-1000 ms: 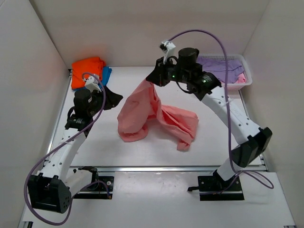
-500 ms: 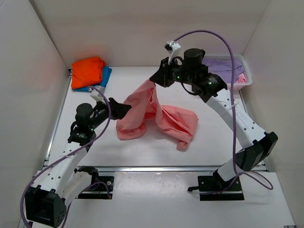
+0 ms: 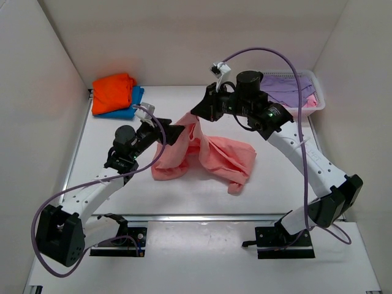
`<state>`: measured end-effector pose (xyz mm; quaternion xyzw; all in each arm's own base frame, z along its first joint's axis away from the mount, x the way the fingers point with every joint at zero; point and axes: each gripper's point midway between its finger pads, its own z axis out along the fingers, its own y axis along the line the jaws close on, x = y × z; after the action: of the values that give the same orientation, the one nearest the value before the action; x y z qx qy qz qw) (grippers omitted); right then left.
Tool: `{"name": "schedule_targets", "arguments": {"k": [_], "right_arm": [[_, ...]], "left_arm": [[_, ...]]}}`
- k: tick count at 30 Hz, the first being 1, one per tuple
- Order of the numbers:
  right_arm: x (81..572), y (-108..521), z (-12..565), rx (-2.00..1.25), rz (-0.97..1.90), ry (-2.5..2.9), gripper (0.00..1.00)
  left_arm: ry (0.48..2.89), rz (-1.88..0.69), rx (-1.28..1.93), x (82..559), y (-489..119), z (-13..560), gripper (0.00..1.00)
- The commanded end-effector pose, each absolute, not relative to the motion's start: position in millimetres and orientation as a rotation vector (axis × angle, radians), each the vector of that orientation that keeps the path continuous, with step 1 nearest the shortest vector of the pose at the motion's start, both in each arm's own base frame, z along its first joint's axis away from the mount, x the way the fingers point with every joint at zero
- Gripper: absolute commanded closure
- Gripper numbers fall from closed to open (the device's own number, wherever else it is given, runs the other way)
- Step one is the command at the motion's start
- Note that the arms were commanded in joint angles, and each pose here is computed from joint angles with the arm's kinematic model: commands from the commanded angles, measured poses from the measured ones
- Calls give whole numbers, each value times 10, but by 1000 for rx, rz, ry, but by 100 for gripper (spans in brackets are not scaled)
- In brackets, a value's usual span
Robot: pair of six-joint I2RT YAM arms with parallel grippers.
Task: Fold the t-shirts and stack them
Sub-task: Flatten out the tshirt
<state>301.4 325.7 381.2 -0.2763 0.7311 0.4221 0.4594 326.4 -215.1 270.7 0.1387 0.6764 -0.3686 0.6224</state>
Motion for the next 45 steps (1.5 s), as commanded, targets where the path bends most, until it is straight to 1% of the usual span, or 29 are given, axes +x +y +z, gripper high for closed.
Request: {"name": "schedule_targets", "arguments": {"k": [1, 6, 10, 11, 12, 13, 16, 18, 19, 20, 21, 22, 24, 25, 26, 27, 28, 29, 30, 31, 32, 33, 34, 35, 38, 41, 45], "right_arm": [[2891, 3305, 4050, -700, 1089, 1705, 100], [2860, 3250, 3982, -684, 1101, 1715, 100], [2874, 3309, 3965, -701, 1126, 1716, 100], [2854, 3325, 3945, -707, 1125, 1722, 100], [2893, 3336, 3953, -704, 1125, 1722, 100], [2855, 3327, 4014, -701, 1141, 1712, 100], [2834, 3341, 4063, -706, 1155, 1697, 100], [2838, 3309, 4067, -708, 1161, 1702, 100], [2832, 3309, 4076, -712, 1169, 1701, 100], [2825, 3307, 4101, -717, 1177, 1684, 100], [2847, 3306, 4077, -722, 1194, 1684, 100], [2852, 3249, 4078, -711, 1195, 1688, 100], [2866, 3166, 4004, -686, 1193, 1715, 98], [2915, 3089, 3911, -656, 1149, 1744, 91], [3022, 2927, 3743, -597, 1055, 1802, 78], [3092, 2820, 3558, -559, 994, 1861, 61], [3179, 2560, 3173, -482, 827, 1958, 51], [3186, 2454, 2985, -448, 778, 2018, 46], [3139, 2306, 2670, -428, 734, 2104, 42], [3146, 2147, 2569, -387, 679, 2132, 41], [3049, 2046, 2181, -368, 657, 2234, 41], [2897, 1952, 1981, -345, 664, 2271, 43], [2857, 1887, 1868, -310, 665, 2292, 44], [2718, 1875, 1686, -297, 695, 2318, 45], [2515, 1860, 1317, -263, 735, 2367, 44], [2431, 1906, 1063, -287, 736, 2394, 39], [2473, 2038, 956, -326, 811, 2351, 28]], "left_arm": [[1340, -804, 362, 3317, -2209, 3333, 20], [1199, -789, 321, 3184, -2029, 3617, 12], [1231, -835, 443, 3140, -2259, 3530, 15], [1228, -853, 456, 3099, -2300, 3525, 21], [1232, -883, 476, 3099, -2358, 3505, 24], [1240, -916, 489, 3071, -2399, 3489, 24], [1276, -946, 536, 3075, -2499, 3395, 15], [1275, -964, 556, 3078, -2550, 3385, 19], [1271, -994, 563, 3060, -2583, 3386, 44], [1267, -1005, 551, 3067, -2581, 3408, 63], [1254, -1044, 536, 3045, -2604, 3434, 89], [1251, -1070, 517, 3047, -2611, 3466, 100], [1278, -1066, 487, 3098, -2580, 3470, 100], [1305, -1026, 451, 3156, -2506, 3474, 100], [1281, -965, 398, 3202, -2390, 3635, 100], [1313, -917, 362, 3293, -2274, 3642, 100], [1328, -834, 326, 3337, -2096, 3796, 100], [1316, -811, 302, 3353, -2011, 3850, 100], [1322, -752, 281, 3413, -1853, 3924, 100], [1316, -707, 265, 3421, -1700, 4016, 100], [1313, -681, 265, 3427, -1635, 4030, 100], [1290, -644, 256, 3379, -1515, 4174, 100], [1315, -605, 265, 3403, -1479, 4133, 100], [1338, -546, 255, 3431, -1408, 4115, 100], [1314, -539, 258, 3362, -1405, 4195, 100], [1314, -571, 248, 3336, -1418, 4145, 100], [1306, -593, 250, 3279, -1439, 4104, 100]]}}
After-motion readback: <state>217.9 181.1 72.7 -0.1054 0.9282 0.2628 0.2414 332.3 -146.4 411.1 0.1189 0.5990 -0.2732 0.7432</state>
